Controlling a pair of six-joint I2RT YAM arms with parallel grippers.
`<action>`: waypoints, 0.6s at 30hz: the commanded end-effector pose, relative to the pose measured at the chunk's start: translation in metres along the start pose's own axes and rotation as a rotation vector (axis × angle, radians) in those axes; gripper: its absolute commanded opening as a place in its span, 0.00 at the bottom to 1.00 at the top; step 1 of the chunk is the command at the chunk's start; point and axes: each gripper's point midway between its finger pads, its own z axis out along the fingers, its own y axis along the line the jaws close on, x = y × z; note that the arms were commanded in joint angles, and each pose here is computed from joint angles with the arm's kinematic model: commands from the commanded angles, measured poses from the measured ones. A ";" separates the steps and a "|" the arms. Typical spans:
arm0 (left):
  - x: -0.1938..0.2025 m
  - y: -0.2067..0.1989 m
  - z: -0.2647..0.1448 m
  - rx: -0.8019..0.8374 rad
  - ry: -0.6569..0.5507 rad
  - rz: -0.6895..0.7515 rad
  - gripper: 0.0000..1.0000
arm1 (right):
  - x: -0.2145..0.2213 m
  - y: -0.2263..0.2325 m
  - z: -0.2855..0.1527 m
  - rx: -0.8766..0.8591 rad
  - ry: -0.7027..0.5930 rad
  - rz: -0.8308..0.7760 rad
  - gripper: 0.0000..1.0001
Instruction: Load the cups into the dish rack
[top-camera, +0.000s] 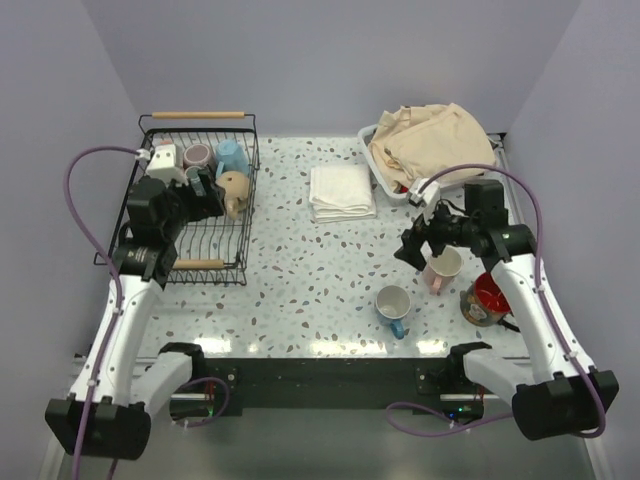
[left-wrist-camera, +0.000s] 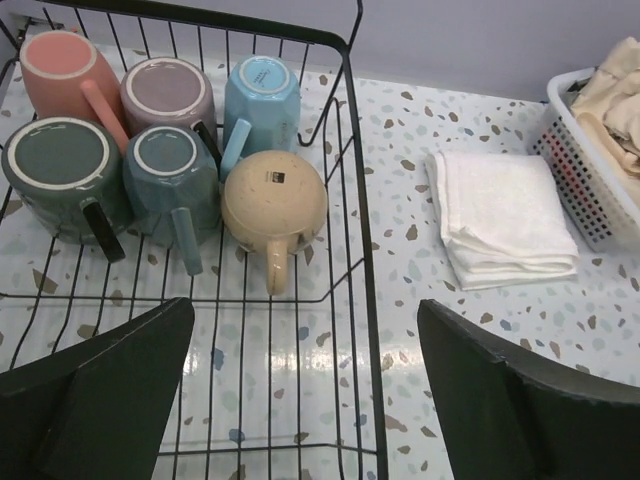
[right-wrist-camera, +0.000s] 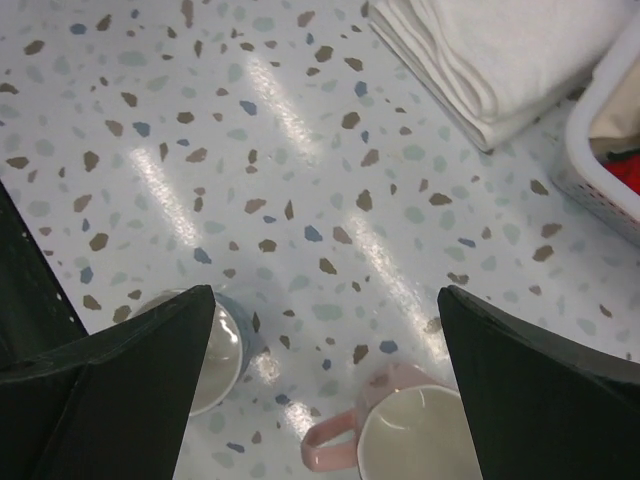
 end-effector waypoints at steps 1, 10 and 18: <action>0.003 -0.017 -0.025 0.103 -0.046 -0.067 1.00 | 0.023 -0.035 -0.043 0.222 0.178 0.025 0.99; 0.014 -0.074 -0.069 0.421 -0.004 -0.192 0.98 | 0.087 -0.089 -0.089 0.416 0.363 0.248 0.99; 0.022 -0.104 -0.095 0.617 0.046 -0.244 0.96 | 0.117 -0.107 -0.064 0.345 0.437 0.297 0.82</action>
